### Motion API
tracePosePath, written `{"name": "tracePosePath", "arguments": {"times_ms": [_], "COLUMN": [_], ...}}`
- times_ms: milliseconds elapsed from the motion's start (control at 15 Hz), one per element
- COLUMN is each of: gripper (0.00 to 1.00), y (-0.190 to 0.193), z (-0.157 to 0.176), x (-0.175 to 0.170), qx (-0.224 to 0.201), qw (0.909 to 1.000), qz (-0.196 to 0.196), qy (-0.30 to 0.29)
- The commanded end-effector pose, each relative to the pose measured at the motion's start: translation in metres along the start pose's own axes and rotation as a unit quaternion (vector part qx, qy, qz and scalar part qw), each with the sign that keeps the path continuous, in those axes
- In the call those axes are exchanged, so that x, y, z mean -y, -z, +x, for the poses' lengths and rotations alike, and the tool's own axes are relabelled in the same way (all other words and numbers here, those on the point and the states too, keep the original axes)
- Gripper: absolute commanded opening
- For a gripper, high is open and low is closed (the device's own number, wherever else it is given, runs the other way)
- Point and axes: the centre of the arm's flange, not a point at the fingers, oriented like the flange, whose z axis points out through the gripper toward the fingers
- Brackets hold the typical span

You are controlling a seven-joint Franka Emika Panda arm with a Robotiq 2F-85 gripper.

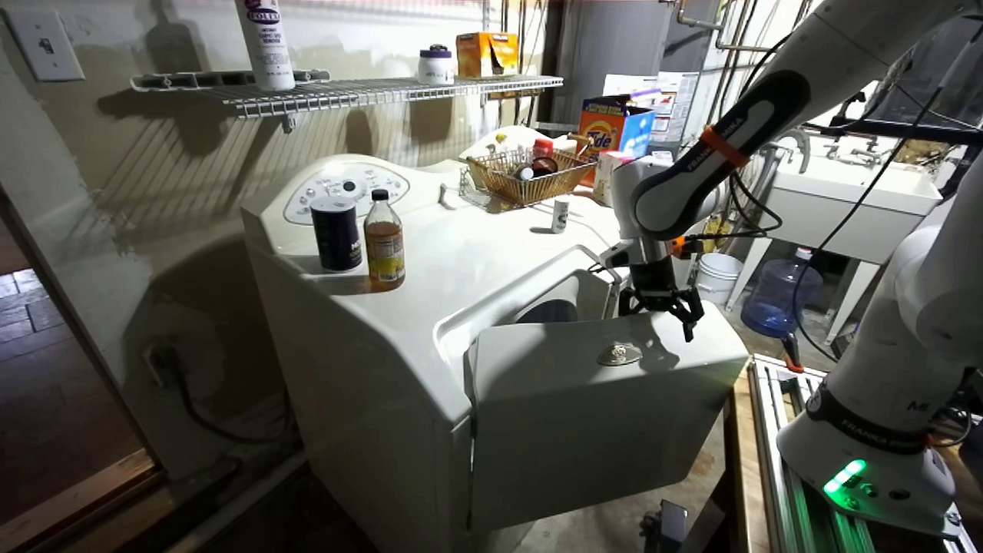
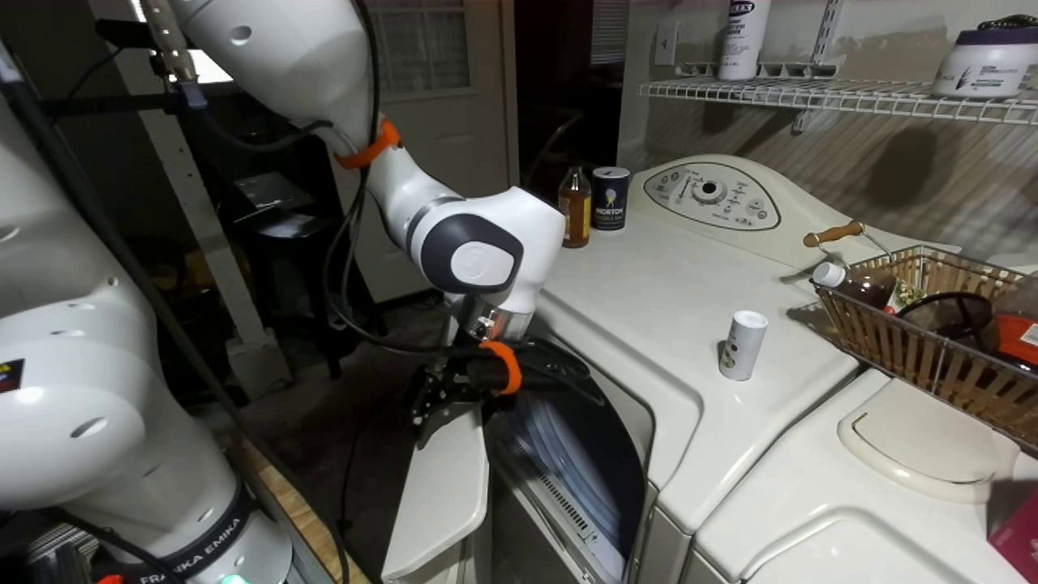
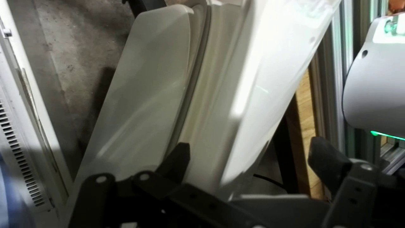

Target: Open the door of the left washing machine

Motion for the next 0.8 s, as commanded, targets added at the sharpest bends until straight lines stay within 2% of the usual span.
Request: {"name": "tracePosePath", "arguments": {"times_ms": [0, 133, 333, 600, 733], "gripper": [1.0, 1.0, 1.0, 1.0, 1.0], "y": [0.013, 0.023, 0.045, 0.072, 0.081], "z": [0.005, 0.0, -0.016, -0.041, -0.052], "x": [0.007, 0.006, 0.002, 0.002, -0.003], "qx": [-0.033, -0.059, -0.121, -0.179, -0.195], "qw": [0.9991, 0.9973, 0.9869, 0.9663, 0.9528], "qz": [0.017, -0.002, -0.016, -0.026, -0.049], "qy": [-0.017, -0.045, -0.105, -0.183, -0.228]}}
